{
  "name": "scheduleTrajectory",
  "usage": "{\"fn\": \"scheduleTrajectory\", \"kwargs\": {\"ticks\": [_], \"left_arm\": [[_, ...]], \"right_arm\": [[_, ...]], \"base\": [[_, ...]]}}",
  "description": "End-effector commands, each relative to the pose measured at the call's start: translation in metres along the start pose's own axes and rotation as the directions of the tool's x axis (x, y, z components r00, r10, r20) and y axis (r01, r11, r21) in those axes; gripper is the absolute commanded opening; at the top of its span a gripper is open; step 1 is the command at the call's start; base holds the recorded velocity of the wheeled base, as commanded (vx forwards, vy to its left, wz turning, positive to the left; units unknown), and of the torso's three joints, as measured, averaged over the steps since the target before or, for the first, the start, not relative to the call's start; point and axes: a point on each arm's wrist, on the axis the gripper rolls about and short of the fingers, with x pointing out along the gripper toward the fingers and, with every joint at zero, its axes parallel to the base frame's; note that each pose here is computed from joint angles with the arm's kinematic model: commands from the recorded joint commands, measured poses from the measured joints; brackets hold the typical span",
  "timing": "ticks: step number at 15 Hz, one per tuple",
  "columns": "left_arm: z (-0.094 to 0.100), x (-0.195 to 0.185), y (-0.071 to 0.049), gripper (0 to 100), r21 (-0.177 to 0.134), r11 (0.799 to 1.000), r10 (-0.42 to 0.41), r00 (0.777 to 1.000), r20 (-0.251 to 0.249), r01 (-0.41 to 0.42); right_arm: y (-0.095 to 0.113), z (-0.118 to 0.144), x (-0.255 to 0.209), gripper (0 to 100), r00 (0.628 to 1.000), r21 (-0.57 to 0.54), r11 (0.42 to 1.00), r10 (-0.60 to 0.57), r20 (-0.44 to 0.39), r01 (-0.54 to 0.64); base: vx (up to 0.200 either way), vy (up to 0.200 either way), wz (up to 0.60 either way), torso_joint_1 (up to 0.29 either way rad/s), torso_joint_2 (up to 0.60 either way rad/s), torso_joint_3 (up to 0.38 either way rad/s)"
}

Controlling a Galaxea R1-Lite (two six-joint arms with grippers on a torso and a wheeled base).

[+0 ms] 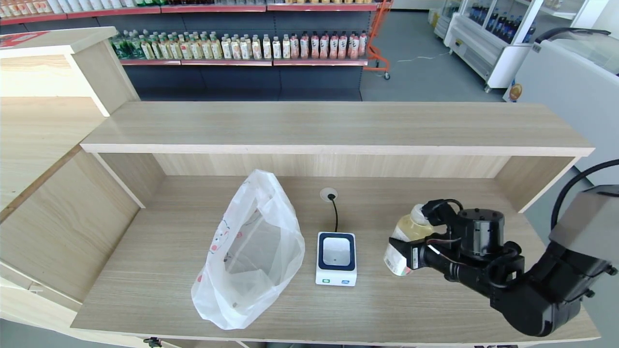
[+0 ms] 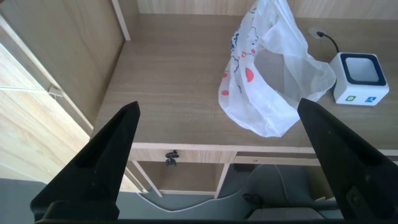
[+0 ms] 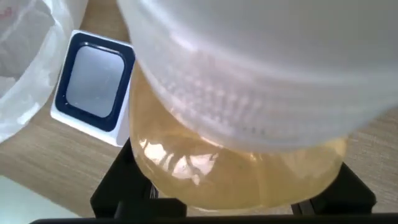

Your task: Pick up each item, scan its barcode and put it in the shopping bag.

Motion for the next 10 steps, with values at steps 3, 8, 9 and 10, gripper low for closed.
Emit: {"fn": "scheduleTrajectory", "kwargs": {"ticks": [3, 8, 9, 10], "left_arm": [[0.0, 0.0, 0.0, 100, 0.0, 1.0, 0.0, 1.0, 0.001, 0.0], [0.0, 0.0, 0.0, 100, 0.0, 1.0, 0.0, 1.0, 0.001, 0.0], [0.0, 0.0, 0.0, 100, 0.0, 1.0, 0.0, 1.0, 0.001, 0.0], [0.0, 0.0, 0.0, 100, 0.0, 1.0, 0.0, 1.0, 0.001, 0.0]], "right_arm": [[-0.005, 0.061, -0.103, 0, 0.904, 0.104, 0.899, 0.426, 0.027, -0.426], [0.043, 0.072, -0.145, 0, 0.689, 0.136, 0.679, 0.722, 0.055, -0.722], [0.049, 0.074, -0.151, 0, 0.665, 0.147, 0.652, 0.744, 0.06, -0.743], [0.054, 0.073, -0.154, 0, 0.648, 0.147, 0.636, 0.76, 0.052, -0.758]], "base": [[0.0, 0.0, 0.0, 0.0, 0.0, 0.0], [0.0, 0.0, 0.0, 0.0, 0.0, 0.0], [0.0, 0.0, 0.0, 0.0, 0.0, 0.0], [0.0, 0.0, 0.0, 0.0, 0.0, 0.0]]}}
